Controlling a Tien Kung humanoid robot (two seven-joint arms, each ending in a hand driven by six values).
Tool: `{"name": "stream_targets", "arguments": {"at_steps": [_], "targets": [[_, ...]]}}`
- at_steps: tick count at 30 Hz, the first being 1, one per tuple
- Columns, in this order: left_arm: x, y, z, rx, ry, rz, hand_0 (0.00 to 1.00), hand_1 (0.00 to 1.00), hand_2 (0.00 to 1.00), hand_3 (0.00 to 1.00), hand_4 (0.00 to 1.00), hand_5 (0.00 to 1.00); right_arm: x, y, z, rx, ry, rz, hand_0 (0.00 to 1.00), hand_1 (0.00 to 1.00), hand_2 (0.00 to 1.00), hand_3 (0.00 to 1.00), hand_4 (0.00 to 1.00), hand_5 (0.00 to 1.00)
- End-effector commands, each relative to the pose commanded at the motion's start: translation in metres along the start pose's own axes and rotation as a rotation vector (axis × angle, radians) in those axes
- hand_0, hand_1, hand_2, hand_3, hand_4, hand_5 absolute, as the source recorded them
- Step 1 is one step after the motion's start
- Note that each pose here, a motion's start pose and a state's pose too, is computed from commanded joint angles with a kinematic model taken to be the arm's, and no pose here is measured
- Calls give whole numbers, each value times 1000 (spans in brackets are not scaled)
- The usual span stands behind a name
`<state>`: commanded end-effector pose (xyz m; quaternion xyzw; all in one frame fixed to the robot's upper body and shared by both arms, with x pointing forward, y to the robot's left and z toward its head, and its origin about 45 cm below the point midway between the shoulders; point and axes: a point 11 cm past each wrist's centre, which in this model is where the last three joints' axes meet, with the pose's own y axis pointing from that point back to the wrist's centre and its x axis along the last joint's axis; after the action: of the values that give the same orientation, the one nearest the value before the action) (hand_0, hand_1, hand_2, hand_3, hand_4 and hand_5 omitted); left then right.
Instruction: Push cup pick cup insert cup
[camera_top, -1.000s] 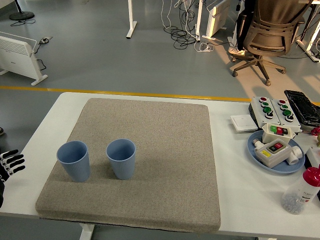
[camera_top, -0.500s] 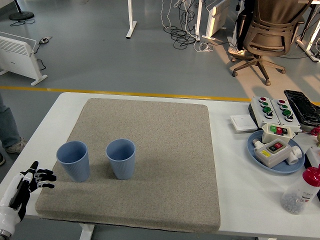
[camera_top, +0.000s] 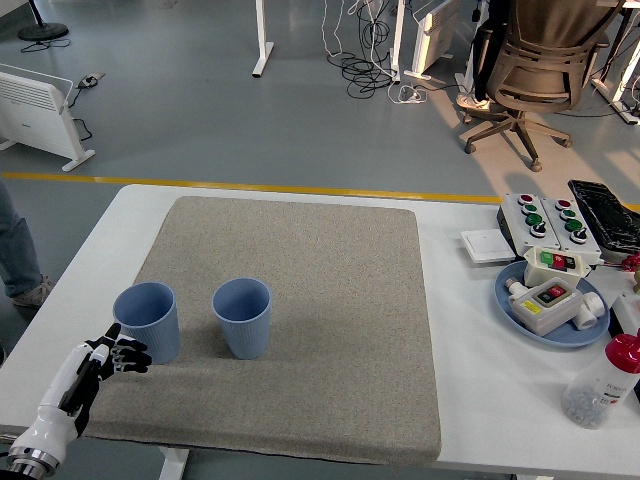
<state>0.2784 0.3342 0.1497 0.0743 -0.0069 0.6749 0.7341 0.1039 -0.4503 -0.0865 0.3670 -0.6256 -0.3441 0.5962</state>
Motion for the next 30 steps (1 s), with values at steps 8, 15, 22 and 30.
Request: {"name": "stream_targets", "arguments": {"at_steps": [8,15,22,30], "targets": [[-5,-6,-4,9,-9,-12,524,497,458,434,570,998,0,1,-3,4,-2,0,672,617,637,591,156,507],[-11,-14,-5,8,-17,-28,529,499,458,434,568,998,-2,1,-6,8,-1,-2,672,617,637,591,156,507],[-15,-23,-7,7,-35,-32,534,500,458,434,568,998,-2,2,-7,12,0,-4,671,617,637,591,156,506],[-14,-24,-12,24,-52,-45,556,510,456,434,566,998,-3,2,-9,16,2,-4,672,617,637,591,155,506]]}}
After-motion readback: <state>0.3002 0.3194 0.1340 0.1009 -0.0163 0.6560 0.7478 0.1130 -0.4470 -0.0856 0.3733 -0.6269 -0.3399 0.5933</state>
